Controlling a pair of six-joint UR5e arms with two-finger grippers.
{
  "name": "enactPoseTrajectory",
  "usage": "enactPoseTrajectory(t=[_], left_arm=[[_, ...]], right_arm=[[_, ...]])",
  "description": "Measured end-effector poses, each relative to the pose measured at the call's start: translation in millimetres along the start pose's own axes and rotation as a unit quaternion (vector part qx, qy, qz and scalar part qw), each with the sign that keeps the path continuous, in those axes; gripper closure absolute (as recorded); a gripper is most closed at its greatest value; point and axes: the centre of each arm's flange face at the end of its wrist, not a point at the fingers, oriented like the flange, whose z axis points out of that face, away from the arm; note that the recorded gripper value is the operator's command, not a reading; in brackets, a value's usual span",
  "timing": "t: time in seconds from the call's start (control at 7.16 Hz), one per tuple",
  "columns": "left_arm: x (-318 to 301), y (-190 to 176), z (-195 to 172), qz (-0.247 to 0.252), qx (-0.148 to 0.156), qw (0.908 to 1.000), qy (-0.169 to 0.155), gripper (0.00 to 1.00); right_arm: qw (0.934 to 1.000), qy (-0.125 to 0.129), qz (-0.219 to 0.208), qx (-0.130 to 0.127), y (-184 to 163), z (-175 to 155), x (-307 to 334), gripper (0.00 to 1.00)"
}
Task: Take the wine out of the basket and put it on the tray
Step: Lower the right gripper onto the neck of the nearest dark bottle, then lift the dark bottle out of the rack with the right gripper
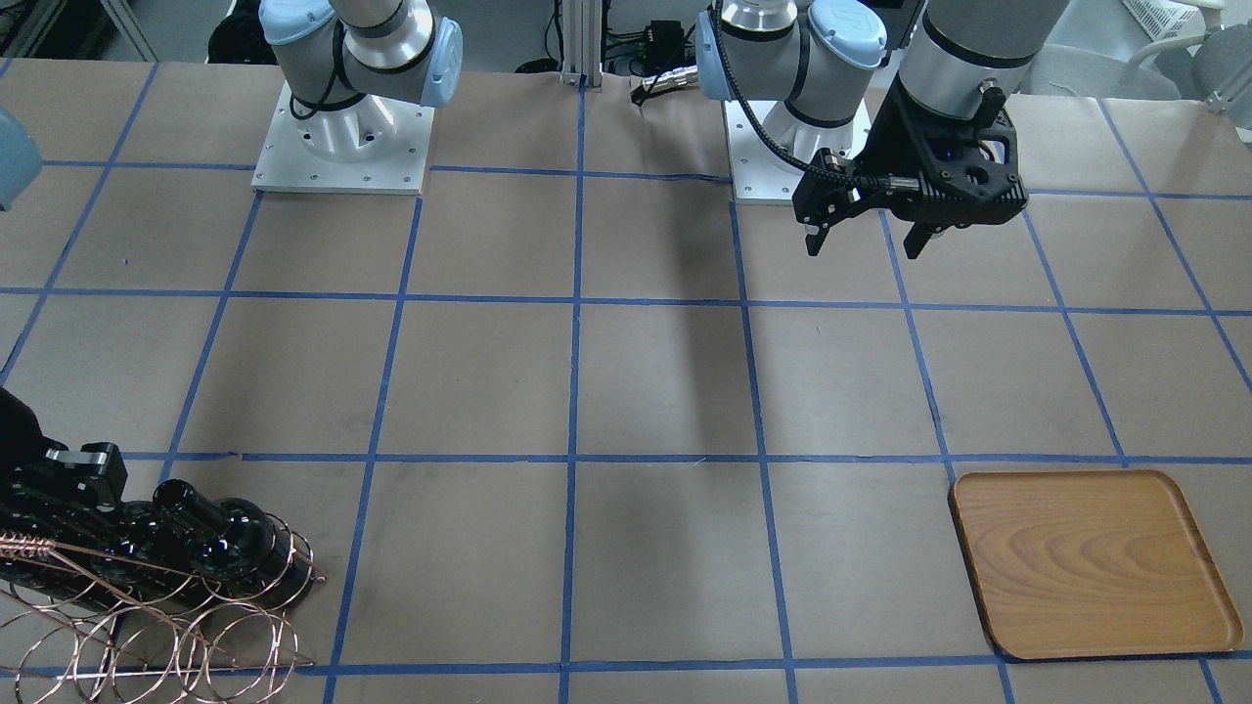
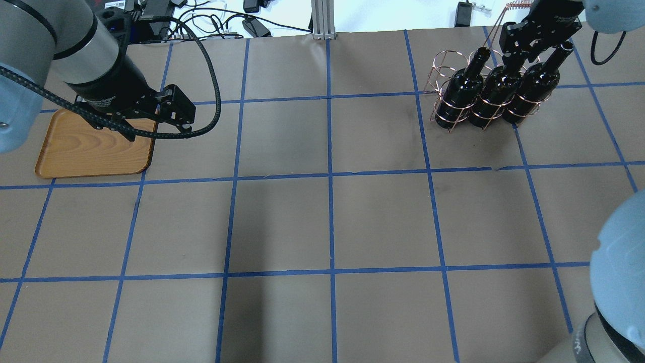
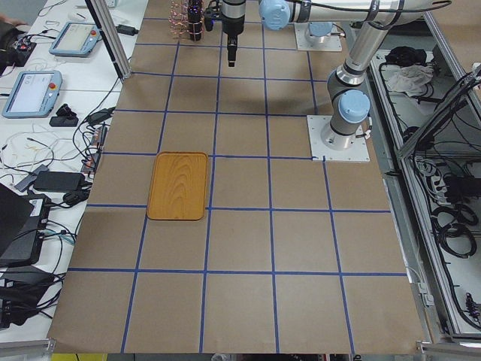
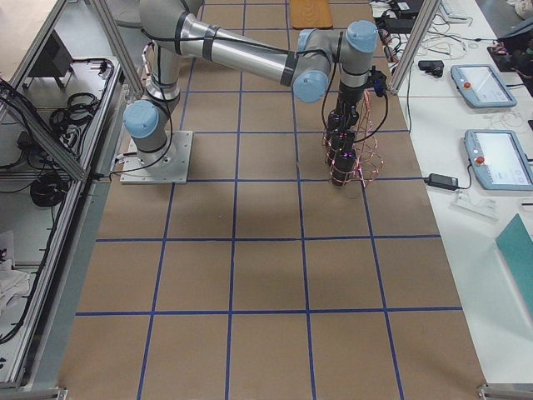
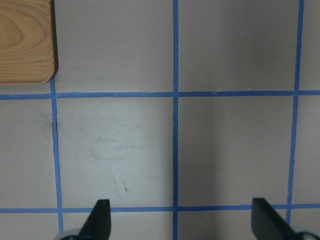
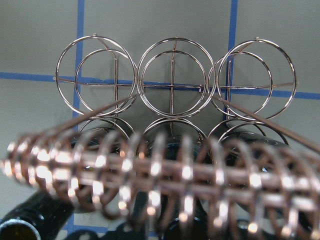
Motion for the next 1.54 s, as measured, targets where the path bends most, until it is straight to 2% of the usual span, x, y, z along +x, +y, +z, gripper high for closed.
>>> enactPoseTrajectory(t=[0.28, 0.42, 0.7, 0.98, 1.12, 1.26, 1.4, 1.54], left_arm=[[-1, 0, 0, -0.001, 0.001, 1.0000, -0.001, 0.00], [-1, -1, 0, -0.001, 0.001, 1.0000, -0.001, 0.00], [-1, 0, 0, -0.001, 0.000, 1.0000, 0.000, 0.00], [-2, 0, 0, -0.001, 0.000, 1.0000, -0.002, 0.00], [-2, 0, 0, -0.001, 0.000, 1.0000, -0.003, 0.00], [-2, 0, 0, -0.001, 0.000, 1.0000, -0.004, 0.00], [-2, 0, 0, -0.001, 0.000, 1.0000, -0.004, 0.00], [-2, 0, 0, -0.001, 0.000, 1.0000, -0.005, 0.00]], right_arm=[[1.0000, 0.003, 0.002, 0.004, 0, -6, -3, 0.70], [0.9999, 0.009, 0.000, 0.014, 0, -21, -7, 0.68], [0.9992, 0.022, -0.004, 0.033, 5, -77, -13, 0.68], [0.9992, 0.027, -0.004, 0.029, 28, -150, -22, 0.70], [0.9995, 0.026, -0.004, 0.018, 47, -175, -30, 0.71], [0.9998, 0.022, -0.002, -0.003, 64, -178, -39, 0.72], [0.9996, 0.019, 0.000, -0.021, 80, -164, -56, 0.72], [0.9994, 0.020, 0.005, -0.028, 96, -146, -80, 0.72]])
